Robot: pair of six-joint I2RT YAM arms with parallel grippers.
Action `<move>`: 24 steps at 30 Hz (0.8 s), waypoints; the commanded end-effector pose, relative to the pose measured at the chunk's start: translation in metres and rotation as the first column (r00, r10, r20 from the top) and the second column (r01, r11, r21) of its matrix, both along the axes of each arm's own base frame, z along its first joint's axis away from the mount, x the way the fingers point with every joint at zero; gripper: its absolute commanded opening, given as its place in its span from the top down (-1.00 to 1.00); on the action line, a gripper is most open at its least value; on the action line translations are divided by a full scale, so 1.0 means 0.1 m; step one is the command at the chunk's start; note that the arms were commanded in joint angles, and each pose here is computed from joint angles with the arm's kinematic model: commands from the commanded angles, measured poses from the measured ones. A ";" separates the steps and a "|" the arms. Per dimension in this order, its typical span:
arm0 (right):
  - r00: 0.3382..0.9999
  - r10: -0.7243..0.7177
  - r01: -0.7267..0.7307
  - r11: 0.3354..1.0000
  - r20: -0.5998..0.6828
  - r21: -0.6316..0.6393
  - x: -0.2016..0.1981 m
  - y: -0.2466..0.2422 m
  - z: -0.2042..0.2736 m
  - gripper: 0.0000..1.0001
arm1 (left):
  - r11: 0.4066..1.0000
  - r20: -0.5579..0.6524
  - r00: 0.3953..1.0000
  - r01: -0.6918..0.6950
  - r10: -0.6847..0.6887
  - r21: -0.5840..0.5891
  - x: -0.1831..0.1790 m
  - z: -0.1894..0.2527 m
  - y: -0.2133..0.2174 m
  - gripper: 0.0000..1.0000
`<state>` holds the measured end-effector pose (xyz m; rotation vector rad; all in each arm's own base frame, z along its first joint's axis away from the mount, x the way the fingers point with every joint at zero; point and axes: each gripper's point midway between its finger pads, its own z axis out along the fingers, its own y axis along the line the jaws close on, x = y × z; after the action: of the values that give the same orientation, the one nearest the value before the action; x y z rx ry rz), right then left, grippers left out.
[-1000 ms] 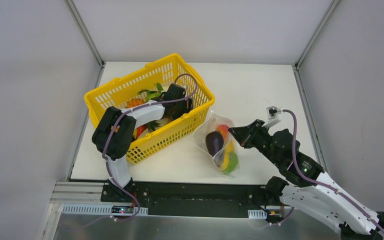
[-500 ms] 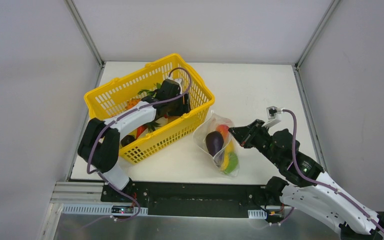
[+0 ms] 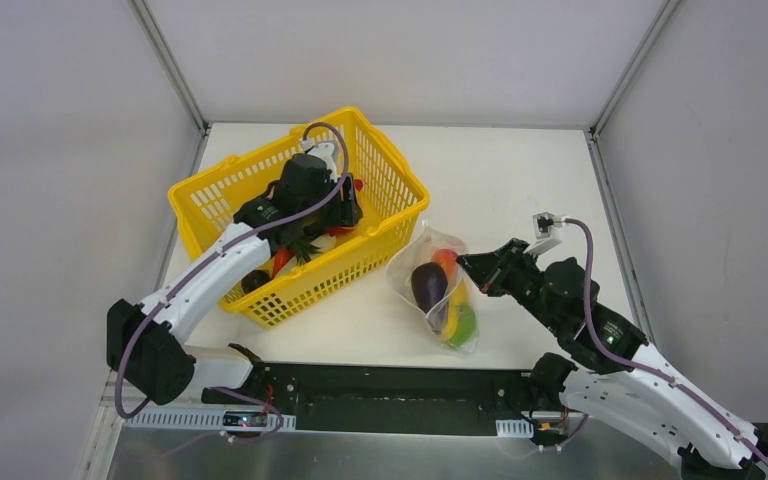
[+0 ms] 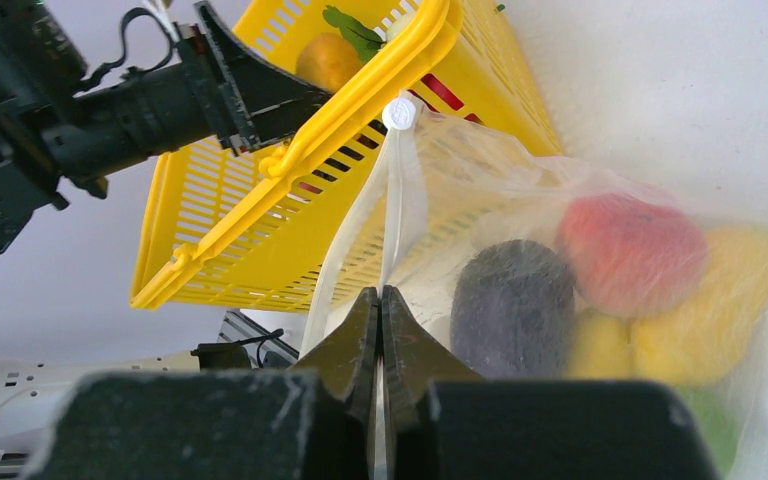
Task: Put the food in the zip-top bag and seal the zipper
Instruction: Pick up the fake fruit from the bin, then place the fake fruit in the zipper food storage bag.
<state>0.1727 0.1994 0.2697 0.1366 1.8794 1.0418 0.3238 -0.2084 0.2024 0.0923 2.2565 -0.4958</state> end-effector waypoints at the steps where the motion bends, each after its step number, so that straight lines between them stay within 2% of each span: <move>1: 1.000 -0.008 0.006 0.999 0.025 0.049 0.01 0.00 0.17 1.00 | 1.000 0.085 0.996 -0.021 0.019 0.016 -0.14 0.38 0.19 0.35; 6: 1.000 0.001 -0.002 0.999 0.020 0.050 0.01 0.03 0.17 1.00 | 0.998 0.131 0.991 0.029 -0.022 -0.050 -0.34 0.79 0.19 0.34; 10: 0.999 0.039 -0.040 0.997 0.018 0.071 0.00 0.14 0.20 1.00 | 0.982 0.145 0.983 0.135 -0.115 -0.134 -0.58 1.04 0.02 0.34; 15: 0.997 0.077 -0.076 0.994 -0.006 0.078 0.02 0.29 0.17 1.00 | 0.956 0.163 0.962 0.246 -0.221 -0.158 -0.89 1.25 -0.17 0.33; 19: 0.995 0.097 -0.095 0.992 -0.024 0.083 0.03 0.37 0.13 1.00 | 0.927 0.160 0.939 0.331 -0.305 -0.177 -1.14 1.31 -0.37 0.32; 24: 0.994 0.107 -0.104 0.990 -0.029 0.094 0.02 0.40 0.09 1.00 | 0.902 0.087 0.922 0.388 -0.378 -0.188 -1.36 1.10 -0.62 0.32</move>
<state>0.1766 0.2330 0.2585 0.1072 1.9564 1.1192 0.2052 -0.2550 0.3156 0.4207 2.0949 -0.8528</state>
